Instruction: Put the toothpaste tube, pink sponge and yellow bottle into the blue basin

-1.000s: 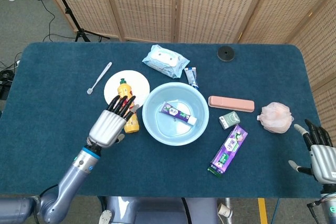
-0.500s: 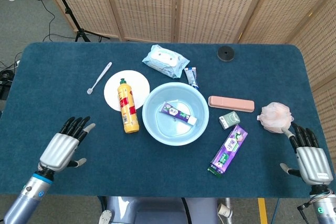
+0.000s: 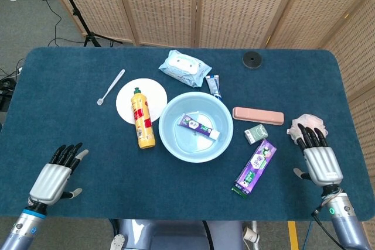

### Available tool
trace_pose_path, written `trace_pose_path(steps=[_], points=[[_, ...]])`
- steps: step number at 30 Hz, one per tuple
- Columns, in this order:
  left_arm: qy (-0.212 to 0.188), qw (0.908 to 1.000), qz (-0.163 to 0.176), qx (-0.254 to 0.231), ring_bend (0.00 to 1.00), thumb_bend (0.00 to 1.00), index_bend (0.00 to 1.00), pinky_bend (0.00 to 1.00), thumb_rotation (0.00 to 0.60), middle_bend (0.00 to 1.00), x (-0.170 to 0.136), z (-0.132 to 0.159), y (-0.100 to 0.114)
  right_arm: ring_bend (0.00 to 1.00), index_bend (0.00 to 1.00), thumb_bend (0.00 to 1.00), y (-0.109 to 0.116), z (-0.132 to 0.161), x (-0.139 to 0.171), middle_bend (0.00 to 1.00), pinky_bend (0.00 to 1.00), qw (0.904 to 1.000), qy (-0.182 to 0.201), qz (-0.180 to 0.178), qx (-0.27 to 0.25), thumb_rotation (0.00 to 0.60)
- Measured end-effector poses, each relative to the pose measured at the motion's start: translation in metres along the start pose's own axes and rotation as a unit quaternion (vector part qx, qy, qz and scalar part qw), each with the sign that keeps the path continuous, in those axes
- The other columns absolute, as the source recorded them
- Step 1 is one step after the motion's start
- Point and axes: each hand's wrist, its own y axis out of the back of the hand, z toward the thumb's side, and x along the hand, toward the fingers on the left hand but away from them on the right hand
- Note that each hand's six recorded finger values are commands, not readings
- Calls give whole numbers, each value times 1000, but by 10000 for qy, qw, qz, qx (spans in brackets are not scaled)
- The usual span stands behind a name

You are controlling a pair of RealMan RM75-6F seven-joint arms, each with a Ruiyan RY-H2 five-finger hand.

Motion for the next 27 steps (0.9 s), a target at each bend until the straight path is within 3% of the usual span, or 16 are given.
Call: trace_pose_path(steps=[7, 12, 20, 27], points=[[-24, 10000, -45, -3, 0, 20, 75, 0, 549, 0, 2, 1, -6, 0, 103, 128, 1, 3, -39, 0, 0, 9997, -81, 224, 99, 600], [2, 9999, -103, -50, 0, 23, 75, 0, 550, 0, 5, -1, -10, 0, 103, 131, -9, -8, -72, 0, 0, 9964, -322, 704, 342, 600], [41, 9998, -196, -59, 0, 25, 75, 0, 549, 0, 10, -3, -18, 0, 103, 131, -15, -40, -120, 0, 0, 9837, -929, 1295, 836, 600], [57, 9996, -255, -67, 0, 27, 75, 0, 551, 0, 12, -3, -22, 0, 103, 131, -21, -64, -138, 0, 0, 9725, -1362, 1637, 944, 600]])
